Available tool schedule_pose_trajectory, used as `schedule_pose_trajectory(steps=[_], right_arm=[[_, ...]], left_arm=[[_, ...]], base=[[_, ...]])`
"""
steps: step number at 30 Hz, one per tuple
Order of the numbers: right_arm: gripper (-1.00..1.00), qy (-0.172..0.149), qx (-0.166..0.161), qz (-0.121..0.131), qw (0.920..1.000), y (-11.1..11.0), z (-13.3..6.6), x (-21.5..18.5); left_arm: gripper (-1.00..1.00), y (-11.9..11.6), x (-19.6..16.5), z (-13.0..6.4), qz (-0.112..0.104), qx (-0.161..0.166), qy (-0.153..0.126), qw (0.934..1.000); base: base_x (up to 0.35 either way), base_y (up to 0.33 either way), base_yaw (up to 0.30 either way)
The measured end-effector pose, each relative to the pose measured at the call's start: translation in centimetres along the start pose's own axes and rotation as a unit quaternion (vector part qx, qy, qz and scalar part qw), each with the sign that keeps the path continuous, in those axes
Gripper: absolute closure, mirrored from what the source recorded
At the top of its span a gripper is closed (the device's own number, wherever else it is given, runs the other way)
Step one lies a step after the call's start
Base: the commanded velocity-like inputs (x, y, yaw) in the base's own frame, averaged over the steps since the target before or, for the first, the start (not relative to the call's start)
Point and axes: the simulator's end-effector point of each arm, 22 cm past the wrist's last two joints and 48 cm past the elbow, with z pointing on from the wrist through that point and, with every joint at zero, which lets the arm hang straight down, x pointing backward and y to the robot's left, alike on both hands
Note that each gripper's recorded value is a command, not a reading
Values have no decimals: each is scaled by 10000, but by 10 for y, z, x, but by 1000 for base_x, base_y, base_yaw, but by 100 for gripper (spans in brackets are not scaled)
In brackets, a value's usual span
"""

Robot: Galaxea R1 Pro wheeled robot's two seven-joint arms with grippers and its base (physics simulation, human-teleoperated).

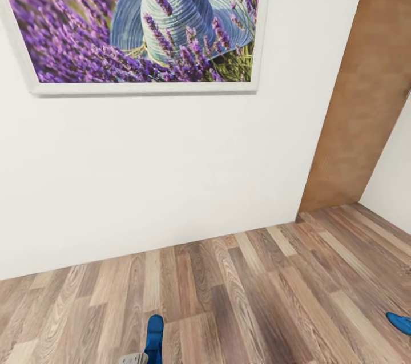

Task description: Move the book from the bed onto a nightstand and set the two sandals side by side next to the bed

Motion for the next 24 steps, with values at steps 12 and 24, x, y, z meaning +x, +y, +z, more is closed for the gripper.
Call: schedule_pose_trajectory(steps=[12, 24], right_arm=[[-100, 20, 9, 8, 10000, -1, 0, 2], [-100, 29, 13, 10, 10000, -1, 0, 3]], left_arm=[[100, 1, 2, 0, -9, -5, 21, 10000], [100, 1, 3, 0, -16, -8, 37, 10000]], base=[[2, 0, -277], [266, 0, -149]])
